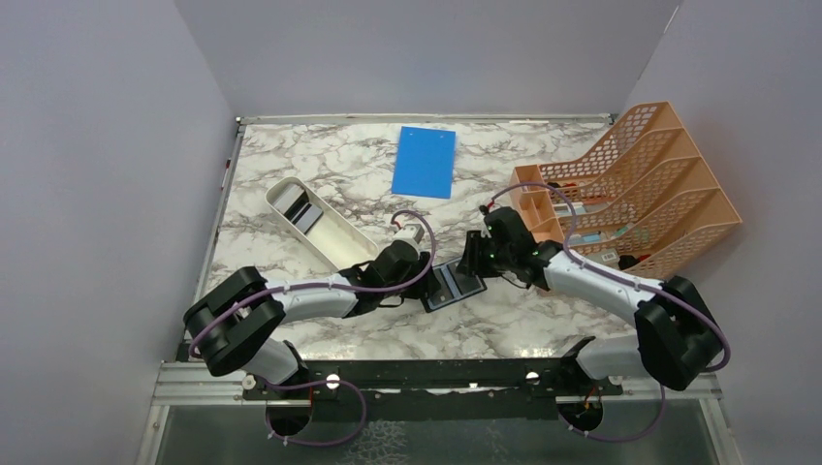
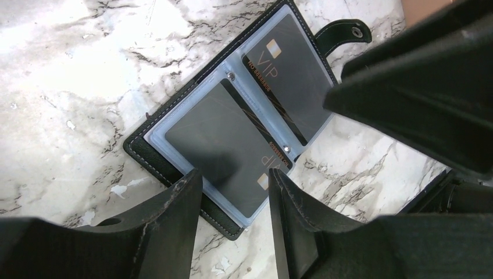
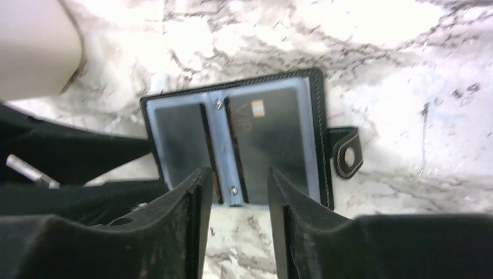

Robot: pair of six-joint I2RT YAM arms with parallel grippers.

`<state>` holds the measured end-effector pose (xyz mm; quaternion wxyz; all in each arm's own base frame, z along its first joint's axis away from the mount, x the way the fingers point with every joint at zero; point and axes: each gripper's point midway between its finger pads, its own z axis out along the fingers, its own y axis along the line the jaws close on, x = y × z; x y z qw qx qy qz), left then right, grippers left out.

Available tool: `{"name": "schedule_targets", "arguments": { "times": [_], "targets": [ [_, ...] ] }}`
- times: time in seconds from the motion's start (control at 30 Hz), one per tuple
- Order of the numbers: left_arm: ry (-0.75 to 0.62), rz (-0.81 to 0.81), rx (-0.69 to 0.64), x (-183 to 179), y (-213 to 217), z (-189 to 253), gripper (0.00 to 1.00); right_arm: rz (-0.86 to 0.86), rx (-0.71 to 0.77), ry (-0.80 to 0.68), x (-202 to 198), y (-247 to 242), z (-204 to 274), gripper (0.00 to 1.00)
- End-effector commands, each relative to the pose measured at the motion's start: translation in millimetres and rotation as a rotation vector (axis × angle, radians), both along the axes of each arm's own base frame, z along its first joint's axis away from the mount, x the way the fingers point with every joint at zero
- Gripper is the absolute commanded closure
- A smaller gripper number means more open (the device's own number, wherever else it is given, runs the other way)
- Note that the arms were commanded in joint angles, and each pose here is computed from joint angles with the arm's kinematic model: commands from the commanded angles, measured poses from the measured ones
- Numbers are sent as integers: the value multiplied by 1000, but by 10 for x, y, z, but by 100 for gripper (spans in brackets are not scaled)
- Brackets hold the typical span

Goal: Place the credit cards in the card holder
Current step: Adjust the card holder at the center of the board.

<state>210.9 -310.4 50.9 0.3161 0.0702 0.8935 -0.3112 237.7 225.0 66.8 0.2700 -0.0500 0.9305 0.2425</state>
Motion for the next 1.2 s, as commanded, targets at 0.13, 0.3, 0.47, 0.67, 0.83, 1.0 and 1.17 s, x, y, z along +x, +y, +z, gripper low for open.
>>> {"name": "schedule_targets", "arguments": {
  "times": [0.13,0.3,0.47,0.67,0.83,1.0,1.17],
  "targets": [
    [-27,13,12,33,51,103,49,-38,-166,45,213,-164,-396,50],
    [-41,38,37,53,149,152,49,-18,-125,119,-53,-178,-484,53],
    [-42,41,52,68,200,177,49,16,8,193,-449,-103,-467,54],
    [-33,29,54,49,221,167,50,13,56,200,-604,-93,-347,56],
    [-15,16,57,54,203,100,50,3,58,134,-477,-82,-128,62],
    [-19,11,22,140,168,158,50,38,154,105,-397,163,36,73],
    [-21,6,-4,206,137,215,51,42,223,81,-254,374,103,75]
  ]
}}
